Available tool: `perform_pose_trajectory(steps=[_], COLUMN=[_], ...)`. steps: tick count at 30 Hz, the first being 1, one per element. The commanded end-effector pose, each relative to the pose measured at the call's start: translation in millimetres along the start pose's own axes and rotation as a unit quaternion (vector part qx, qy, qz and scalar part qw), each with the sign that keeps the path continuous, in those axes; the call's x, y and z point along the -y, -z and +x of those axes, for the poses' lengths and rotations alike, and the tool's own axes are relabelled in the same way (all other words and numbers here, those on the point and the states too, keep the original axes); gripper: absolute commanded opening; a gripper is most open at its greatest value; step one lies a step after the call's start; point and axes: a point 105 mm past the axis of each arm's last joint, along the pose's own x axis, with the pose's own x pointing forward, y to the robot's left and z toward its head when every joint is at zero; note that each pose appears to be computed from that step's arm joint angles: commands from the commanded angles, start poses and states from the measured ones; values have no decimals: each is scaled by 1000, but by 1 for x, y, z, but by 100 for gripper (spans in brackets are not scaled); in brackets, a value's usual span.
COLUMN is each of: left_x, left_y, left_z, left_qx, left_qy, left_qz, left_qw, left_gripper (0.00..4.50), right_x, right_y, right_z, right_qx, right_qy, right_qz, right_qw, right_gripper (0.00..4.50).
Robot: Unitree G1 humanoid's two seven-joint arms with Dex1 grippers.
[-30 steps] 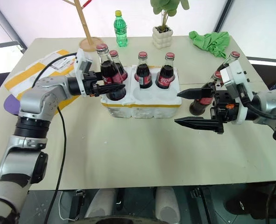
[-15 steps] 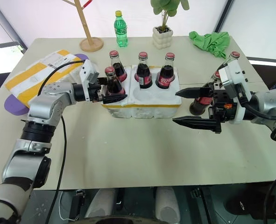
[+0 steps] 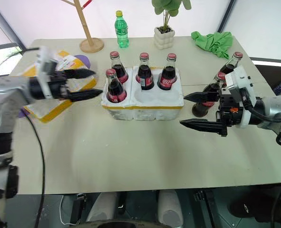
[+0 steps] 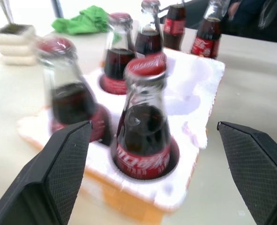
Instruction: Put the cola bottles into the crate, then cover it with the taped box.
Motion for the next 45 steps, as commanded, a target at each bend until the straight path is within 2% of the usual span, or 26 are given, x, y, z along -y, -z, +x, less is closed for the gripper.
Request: perform_pose_trajectory(steps=[1, 3, 7, 14, 18, 21, 27, 32, 45], left_x=[26, 41, 61, 66, 68, 66, 66, 61, 59], left_y=[-28, -33, -27, -19, -18, -17, -15, -15, -17], left_z=[-12, -15, -11, 9, 18, 21, 24, 30, 34], left_qx=[21, 19, 0, 16, 16, 15, 15, 21, 26], left_qy=[39, 65, 89, 102, 115, 117, 122, 111, 104], left_qz=[7, 3, 14, -1, 4, 6, 11, 21, 32], left_qw=[999, 998, 996, 995, 993, 993, 992, 993, 994], left_gripper=[447, 447, 447, 447, 447, 447, 447, 447, 447], right_x=[7, 10, 15, 24, 32, 44, 58, 76, 99], right_y=[-5, -1, 11, 41, 61, 68, 69, 76, 90], right_z=[-12, -16, -29, -56, -66, -71, -64, -59, -37], right_qx=[1, -4, -12, -21, -29, -11, 38, 55, 76], right_qy=[27, 38, 70, 162, 219, 287, 345, 392, 394], right_qz=[-17, -8, 16, 63, 89, 84, 89, 95, 119], right_qw=[999, 999, 997, 985, 971, 954, 933, 913, 908], right_gripper=[450, 450, 450, 450, 450, 450, 450, 450, 450])
